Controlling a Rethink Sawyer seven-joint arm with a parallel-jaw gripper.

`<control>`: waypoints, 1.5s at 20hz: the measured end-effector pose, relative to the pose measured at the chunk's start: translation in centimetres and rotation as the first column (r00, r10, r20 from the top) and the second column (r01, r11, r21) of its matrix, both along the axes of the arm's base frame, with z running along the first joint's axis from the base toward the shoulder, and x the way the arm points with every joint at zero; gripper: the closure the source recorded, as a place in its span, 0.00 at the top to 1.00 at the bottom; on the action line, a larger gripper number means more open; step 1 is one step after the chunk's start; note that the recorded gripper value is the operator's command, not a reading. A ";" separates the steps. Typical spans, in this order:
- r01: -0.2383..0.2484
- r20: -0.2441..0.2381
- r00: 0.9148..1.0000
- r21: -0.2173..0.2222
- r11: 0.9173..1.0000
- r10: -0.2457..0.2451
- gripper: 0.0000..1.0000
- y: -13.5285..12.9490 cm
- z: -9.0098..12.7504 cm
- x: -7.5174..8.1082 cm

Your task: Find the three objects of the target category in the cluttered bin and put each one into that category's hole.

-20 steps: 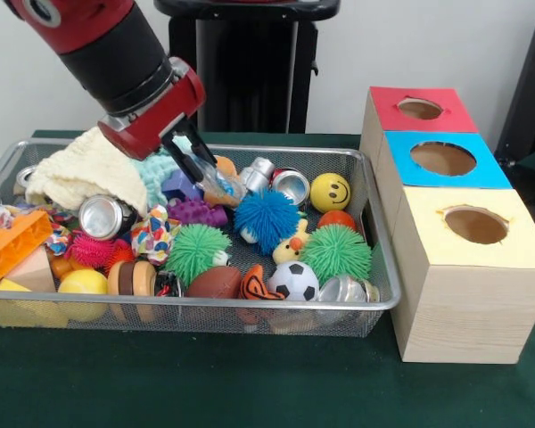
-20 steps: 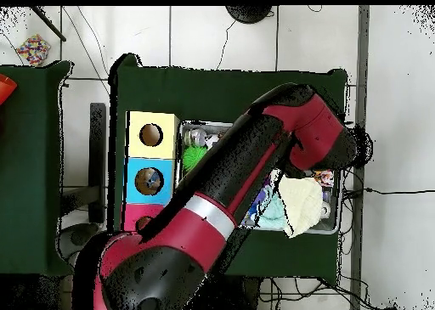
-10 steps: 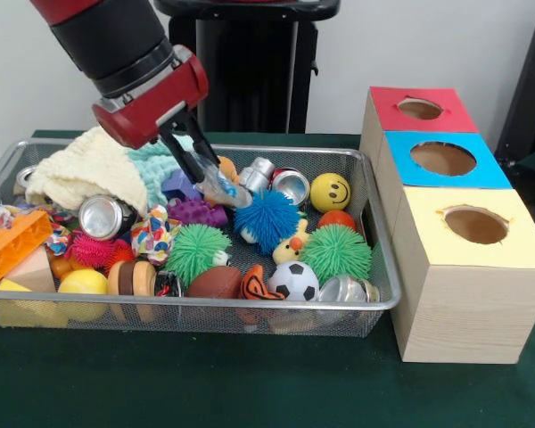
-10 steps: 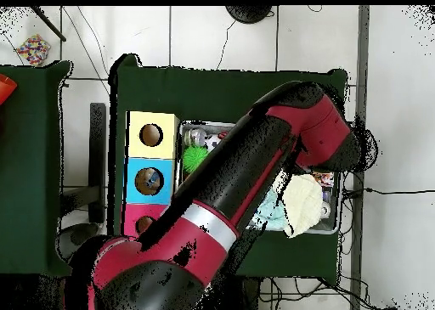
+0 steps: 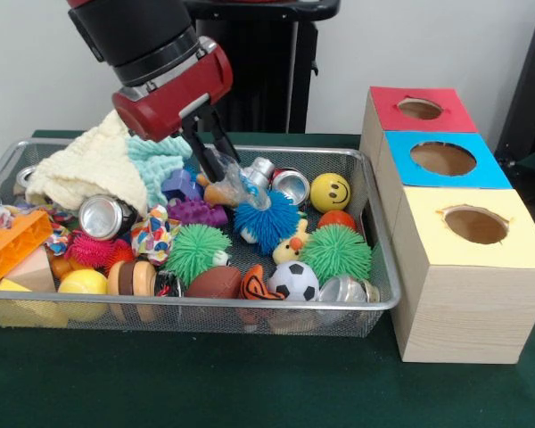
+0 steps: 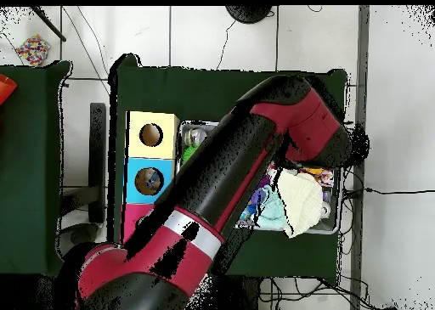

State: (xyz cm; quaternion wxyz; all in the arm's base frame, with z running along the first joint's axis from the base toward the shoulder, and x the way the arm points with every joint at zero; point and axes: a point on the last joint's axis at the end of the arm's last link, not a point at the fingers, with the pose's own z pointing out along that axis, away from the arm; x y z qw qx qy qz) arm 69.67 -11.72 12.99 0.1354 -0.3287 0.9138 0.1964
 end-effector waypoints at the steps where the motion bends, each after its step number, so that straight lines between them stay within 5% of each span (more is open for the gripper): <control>1: -0.001 0.003 1.000 0.000 1.000 0.001 0.00 0.1 0.2 0.1; 10: -0.032 0.056 0.998 0.004 0.999 0.032 0.00 2.4 3.4 1.3; 17: -0.107 0.109 0.988 0.008 0.994 0.106 0.00 8.1 6.8 2.3; 22: -0.155 0.130 0.980 0.005 0.988 0.153 0.00 12.3 8.8 2.0; 30: -0.179 0.132 0.975 -0.009 0.984 0.178 0.00 14.8 9.7 1.3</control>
